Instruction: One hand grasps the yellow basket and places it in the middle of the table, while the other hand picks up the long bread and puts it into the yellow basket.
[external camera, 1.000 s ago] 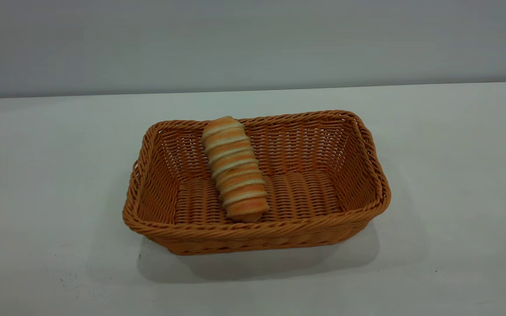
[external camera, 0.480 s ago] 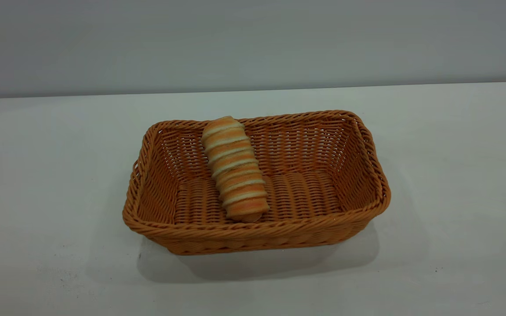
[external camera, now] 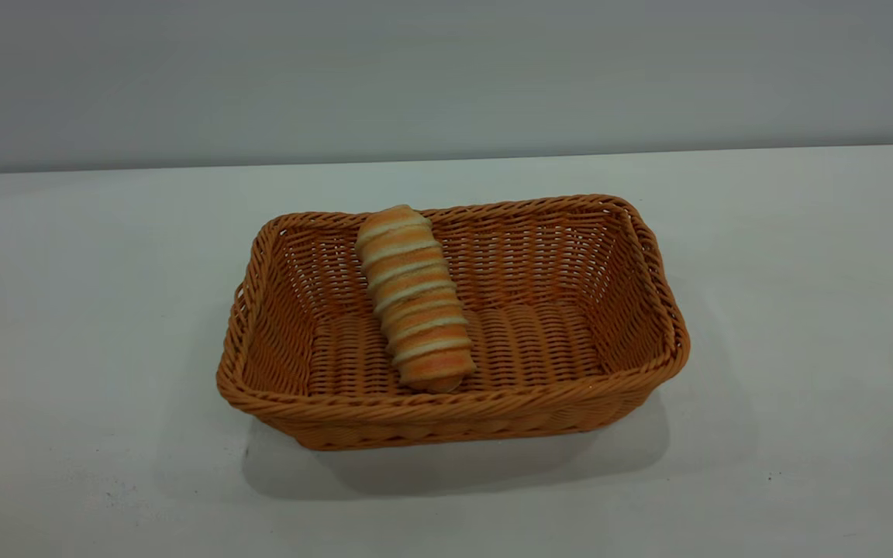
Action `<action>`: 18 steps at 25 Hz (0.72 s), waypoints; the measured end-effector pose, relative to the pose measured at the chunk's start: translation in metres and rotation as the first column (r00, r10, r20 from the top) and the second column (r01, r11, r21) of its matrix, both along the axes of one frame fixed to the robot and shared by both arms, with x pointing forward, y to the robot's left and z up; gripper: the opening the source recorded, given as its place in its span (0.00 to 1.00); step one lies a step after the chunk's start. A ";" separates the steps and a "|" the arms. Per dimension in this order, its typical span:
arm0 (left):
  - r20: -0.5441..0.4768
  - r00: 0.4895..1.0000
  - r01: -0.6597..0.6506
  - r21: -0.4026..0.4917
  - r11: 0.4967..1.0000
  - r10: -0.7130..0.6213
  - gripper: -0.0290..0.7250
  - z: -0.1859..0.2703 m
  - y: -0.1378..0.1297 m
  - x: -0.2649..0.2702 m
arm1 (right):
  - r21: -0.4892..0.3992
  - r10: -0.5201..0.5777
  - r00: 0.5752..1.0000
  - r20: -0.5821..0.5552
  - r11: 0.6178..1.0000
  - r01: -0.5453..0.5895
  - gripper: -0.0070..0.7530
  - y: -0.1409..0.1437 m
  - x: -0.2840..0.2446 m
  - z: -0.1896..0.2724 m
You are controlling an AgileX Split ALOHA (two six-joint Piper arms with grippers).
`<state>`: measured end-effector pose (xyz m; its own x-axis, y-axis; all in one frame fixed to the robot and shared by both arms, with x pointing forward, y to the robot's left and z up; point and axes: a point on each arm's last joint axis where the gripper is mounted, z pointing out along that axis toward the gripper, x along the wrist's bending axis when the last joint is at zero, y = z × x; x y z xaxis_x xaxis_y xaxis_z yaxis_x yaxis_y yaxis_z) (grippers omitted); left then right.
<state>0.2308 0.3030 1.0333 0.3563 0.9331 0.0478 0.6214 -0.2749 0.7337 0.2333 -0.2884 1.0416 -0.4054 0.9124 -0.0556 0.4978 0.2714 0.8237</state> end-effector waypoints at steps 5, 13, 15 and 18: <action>0.057 0.976 -0.208 -0.018 0.978 0.209 0.73 -0.001 -0.001 -0.009 | 0.011 -0.110 0.993 0.046 0.994 0.110 0.74 0.000 -0.006 0.000; 0.061 0.970 -0.235 -0.022 0.972 0.235 0.73 -0.001 -0.002 -0.009 | 0.010 -0.223 0.974 0.044 0.975 0.223 0.74 0.001 -0.004 -0.001; 0.062 0.970 -0.234 -0.021 0.972 0.235 0.73 -0.001 -0.002 -0.009 | 0.010 -0.250 0.967 0.044 0.968 0.249 0.74 0.001 -0.004 -0.001; 0.062 0.970 -0.233 -0.021 0.972 0.234 0.73 -0.001 -0.002 -0.009 | 0.010 -0.269 0.962 0.044 0.963 0.269 0.74 0.001 -0.004 -0.001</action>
